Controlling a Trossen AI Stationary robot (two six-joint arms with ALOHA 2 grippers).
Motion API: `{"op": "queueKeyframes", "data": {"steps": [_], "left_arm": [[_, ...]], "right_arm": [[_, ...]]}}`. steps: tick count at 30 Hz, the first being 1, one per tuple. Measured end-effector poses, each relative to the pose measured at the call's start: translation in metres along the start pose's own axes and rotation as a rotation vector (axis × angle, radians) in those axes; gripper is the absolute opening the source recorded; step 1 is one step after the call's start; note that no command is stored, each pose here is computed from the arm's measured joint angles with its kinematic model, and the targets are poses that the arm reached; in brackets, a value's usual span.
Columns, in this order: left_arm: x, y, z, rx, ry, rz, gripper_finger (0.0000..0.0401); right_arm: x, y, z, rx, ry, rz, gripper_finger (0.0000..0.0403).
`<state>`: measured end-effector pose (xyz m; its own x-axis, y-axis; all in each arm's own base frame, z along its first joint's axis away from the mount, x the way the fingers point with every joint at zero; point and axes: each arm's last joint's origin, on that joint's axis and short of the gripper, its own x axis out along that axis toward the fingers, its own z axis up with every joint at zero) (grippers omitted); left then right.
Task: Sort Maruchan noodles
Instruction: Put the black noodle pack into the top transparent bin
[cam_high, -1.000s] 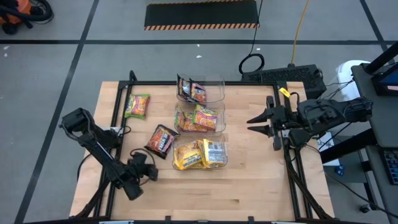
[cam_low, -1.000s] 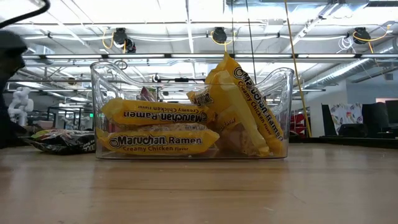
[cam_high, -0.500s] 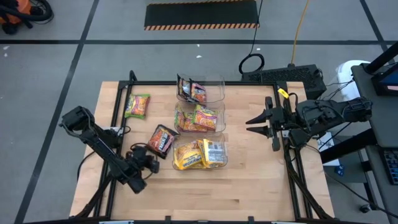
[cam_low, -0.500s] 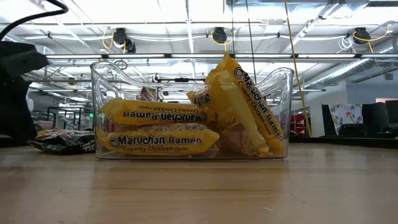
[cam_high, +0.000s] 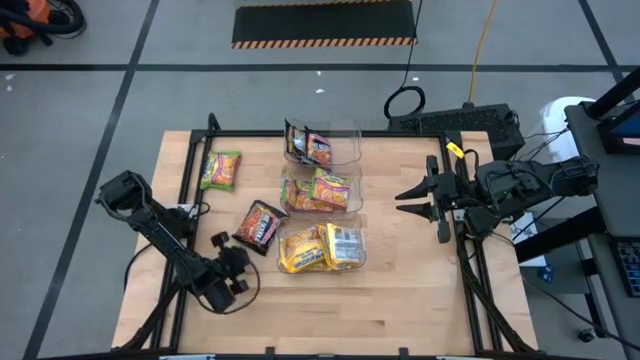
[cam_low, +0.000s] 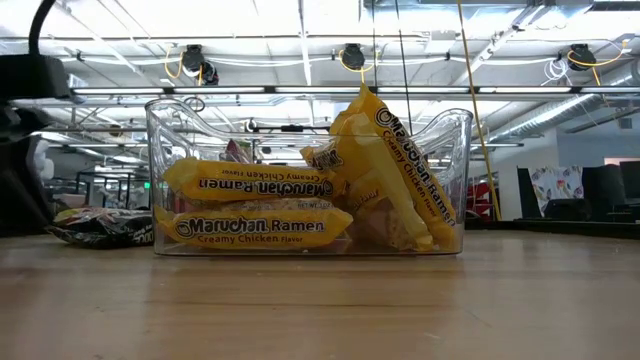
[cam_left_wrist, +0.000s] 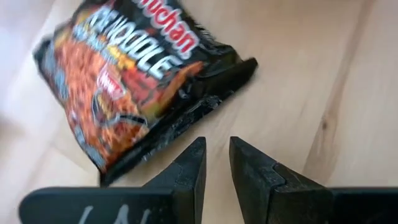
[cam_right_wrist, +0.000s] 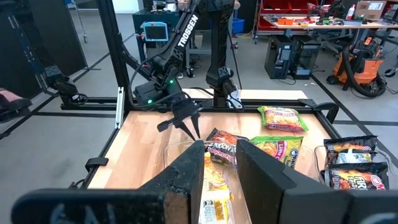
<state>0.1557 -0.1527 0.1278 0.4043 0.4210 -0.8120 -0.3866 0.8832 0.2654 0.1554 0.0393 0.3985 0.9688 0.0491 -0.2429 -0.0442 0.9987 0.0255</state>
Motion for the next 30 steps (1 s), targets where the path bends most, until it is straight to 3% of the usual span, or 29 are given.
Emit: {"op": "queueKeyframes", "data": {"steps": [6, 17, 30], "left_arm": [[0.004, 0.004, -0.004, 0.263, 0.011, 0.019, 0.0078], [0.022, 0.021, -0.008, 0.329, 0.067, 0.094, 0.0078], [0.015, 0.022, 0.000, 0.414, 0.094, 0.137, 0.0078]], "right_arm": [[0.000, 0.000, 0.000, 0.000, 0.000, 0.000, 0.0091], [0.000, 0.000, 0.000, 0.000, 0.000, -0.001, 0.0091], [0.000, 0.000, 0.000, 0.007, 0.000, -0.003, 0.0091]]}}
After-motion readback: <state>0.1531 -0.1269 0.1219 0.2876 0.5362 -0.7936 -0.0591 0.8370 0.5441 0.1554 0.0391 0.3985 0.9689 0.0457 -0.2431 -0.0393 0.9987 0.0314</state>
